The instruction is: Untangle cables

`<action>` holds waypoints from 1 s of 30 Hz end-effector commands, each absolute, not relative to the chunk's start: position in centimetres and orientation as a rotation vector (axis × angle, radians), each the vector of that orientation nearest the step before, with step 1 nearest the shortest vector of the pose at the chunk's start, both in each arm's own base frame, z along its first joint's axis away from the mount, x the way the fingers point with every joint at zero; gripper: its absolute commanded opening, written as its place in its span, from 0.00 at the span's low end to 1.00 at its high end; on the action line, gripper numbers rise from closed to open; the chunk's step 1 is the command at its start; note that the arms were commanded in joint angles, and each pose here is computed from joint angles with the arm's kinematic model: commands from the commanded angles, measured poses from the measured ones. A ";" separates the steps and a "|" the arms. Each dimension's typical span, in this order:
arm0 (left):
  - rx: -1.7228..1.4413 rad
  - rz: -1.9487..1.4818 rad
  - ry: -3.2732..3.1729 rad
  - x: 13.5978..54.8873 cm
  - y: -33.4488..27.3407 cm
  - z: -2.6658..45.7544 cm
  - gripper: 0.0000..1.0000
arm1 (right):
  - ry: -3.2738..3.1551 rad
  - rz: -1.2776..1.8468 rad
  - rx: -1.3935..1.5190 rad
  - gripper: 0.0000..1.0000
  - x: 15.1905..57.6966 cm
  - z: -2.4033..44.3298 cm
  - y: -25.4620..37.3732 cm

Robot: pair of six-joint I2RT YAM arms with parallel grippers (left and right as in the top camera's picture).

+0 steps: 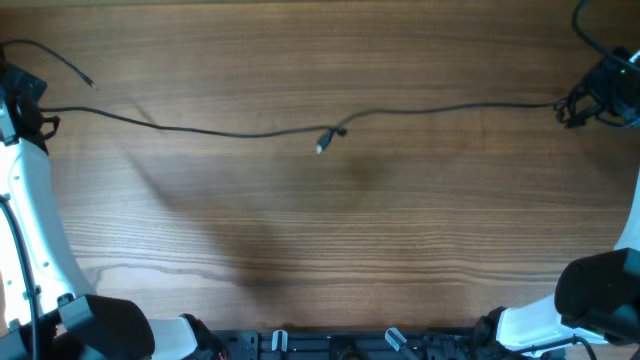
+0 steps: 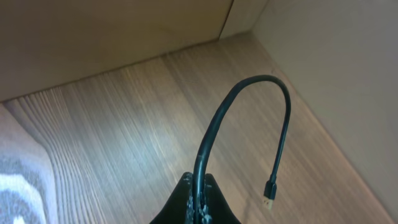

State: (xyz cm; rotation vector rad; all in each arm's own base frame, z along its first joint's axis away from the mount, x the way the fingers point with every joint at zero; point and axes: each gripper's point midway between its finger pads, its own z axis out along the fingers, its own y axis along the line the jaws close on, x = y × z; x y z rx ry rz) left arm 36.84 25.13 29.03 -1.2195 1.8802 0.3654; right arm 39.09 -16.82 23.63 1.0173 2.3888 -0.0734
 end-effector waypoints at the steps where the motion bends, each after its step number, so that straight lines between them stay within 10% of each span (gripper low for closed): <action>1: -1.234 0.387 1.803 36.8 26.3 30.3 0.04 | 2.330 -0.074 1.056 0.04 39.2 24.5 -18.3; 9: -1.250 0.303 1.819 38.1 27.1 28.6 0.04 | 2.297 0.048 1.066 0.04 38.6 24.8 -20.6; 19: -0.656 -0.324 2.115 43.7 12.5 29.4 0.04 | 2.458 0.660 0.210 0.04 42.9 26.6 -0.2; 30: -0.250 -0.578 1.936 37.1 0.4 41.3 0.04 | 2.461 0.770 -0.030 0.04 42.9 27.3 18.3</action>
